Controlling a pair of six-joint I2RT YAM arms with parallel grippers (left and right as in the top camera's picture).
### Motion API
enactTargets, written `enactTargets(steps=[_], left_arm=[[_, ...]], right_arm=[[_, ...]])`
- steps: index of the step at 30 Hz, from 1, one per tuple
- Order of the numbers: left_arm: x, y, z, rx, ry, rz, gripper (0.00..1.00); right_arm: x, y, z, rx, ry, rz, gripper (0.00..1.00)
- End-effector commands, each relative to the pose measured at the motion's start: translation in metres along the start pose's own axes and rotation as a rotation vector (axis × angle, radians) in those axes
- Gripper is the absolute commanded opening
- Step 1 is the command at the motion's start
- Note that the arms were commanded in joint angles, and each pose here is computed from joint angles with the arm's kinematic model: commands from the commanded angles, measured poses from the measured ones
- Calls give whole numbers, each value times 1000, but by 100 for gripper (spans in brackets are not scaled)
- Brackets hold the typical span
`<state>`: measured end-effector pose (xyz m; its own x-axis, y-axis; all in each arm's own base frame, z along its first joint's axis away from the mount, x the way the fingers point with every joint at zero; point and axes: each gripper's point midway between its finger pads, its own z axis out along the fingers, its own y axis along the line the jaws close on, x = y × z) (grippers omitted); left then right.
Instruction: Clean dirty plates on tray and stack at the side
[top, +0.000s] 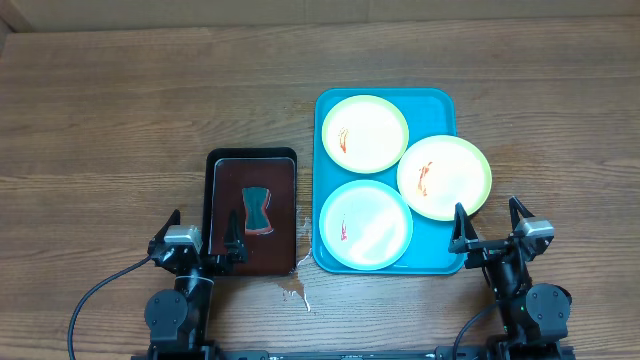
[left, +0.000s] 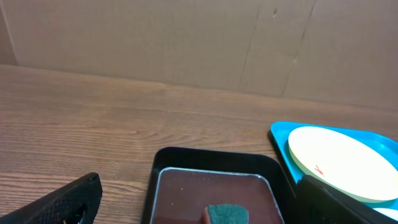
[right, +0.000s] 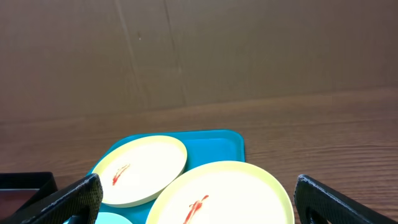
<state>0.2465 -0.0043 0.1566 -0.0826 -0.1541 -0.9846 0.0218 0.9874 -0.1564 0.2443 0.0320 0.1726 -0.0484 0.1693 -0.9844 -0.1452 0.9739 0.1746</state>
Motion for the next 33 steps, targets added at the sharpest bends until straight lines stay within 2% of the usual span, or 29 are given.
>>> enactTargets(steps=[1,19,23,28,33], left_arm=[[0,4,0,-18,-6,16,100],[-8,13,-1,-74,-42,20,100],[-17,-7,-1,38,-71,12,100],[-46,-31,-8,169,-177,33,100],[-86,-35,-20,155,-216,48,100]], right_arm=[[2,-1,0,2,-4,-1,100],[1,-1,0,4,-9,-1,100],[1,7,0,-39,-6,-1,100],[-11,38,-5,-218,-39,-13,100],[-44,47,-14,-242,-87,-24,100]])
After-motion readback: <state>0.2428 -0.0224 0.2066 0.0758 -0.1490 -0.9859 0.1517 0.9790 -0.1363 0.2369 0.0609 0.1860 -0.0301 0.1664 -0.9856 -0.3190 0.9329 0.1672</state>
